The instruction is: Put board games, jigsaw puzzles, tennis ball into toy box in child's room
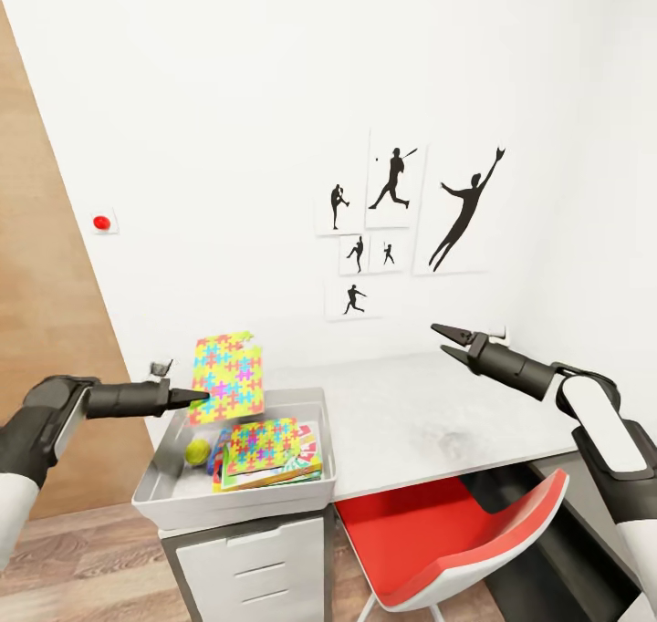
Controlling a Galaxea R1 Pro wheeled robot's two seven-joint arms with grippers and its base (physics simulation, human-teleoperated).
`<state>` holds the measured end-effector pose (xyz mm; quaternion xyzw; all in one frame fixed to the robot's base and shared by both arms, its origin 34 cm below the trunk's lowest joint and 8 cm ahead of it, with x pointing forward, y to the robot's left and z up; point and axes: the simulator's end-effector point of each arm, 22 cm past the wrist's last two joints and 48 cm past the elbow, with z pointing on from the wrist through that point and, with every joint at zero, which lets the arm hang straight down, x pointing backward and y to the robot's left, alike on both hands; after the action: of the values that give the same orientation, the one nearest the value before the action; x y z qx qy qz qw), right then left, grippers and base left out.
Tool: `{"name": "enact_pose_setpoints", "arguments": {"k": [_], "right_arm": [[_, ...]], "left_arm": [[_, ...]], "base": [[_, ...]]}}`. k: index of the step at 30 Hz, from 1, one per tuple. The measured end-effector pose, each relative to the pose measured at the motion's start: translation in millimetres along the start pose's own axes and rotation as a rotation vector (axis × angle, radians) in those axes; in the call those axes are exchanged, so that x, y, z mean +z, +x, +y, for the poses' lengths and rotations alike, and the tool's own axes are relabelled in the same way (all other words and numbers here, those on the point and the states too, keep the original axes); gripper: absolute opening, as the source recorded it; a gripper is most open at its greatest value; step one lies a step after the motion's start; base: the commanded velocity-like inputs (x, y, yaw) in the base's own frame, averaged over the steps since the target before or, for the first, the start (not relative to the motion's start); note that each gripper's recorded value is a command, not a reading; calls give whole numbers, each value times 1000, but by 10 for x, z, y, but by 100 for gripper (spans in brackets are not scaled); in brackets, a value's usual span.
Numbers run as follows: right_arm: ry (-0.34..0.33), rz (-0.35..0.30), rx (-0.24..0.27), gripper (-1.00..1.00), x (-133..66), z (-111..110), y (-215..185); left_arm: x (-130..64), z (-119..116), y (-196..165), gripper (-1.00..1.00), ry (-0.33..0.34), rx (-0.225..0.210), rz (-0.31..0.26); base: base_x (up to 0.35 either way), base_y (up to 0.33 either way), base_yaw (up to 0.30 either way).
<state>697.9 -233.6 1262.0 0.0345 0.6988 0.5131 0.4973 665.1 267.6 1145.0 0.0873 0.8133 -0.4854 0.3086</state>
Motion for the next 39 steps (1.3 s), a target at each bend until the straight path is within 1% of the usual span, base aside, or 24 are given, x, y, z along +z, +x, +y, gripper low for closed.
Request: {"name": "enact_pose_setpoints", "arguments": {"k": [3,7,9,12,18,24,27,29,33,35,39], "right_arm": [[14,-1,-2,100,-1,-24,-9],[28,-2,-4,100,-4,-47,-17],[30,-2,-4,100,-5,-52,-18],[34,6,-2,100,-6,-62,-5],[43,45,15,100,-13,-120,76],[52,58,22,100,-16,-185,102],[53,58,23,100,9,-191,84],[62,58,24,100,28,-216,70],[76,60,28,100,41,-271,76],[82,62,30,100,47,-295,79],[90,65,33,100,55,-341,94]], "left_arm": [[114,83,-2,-100,-33,-18,4],[397,145,57,-100,-74,-32,20],[530,209,92,-100,-114,-35,28],[639,286,134,-100,-156,-40,38],[717,443,200,-100,-213,-54,51],[746,556,257,-100,-241,-66,62],[756,674,333,-100,-269,-84,76],[743,815,390,-100,-318,-96,86],[739,943,435,-100,-364,-104,95],[784,970,465,-100,-376,-107,101],[917,961,521,-100,-377,-111,114]], "base": [[0,0,0],[0,0,0],[0,0,0],[0,0,0],[0,0,0],[0,0,0],[0,0,0],[0,0,0],[0,0,0],[0,0,0],[0,0,0]]}}
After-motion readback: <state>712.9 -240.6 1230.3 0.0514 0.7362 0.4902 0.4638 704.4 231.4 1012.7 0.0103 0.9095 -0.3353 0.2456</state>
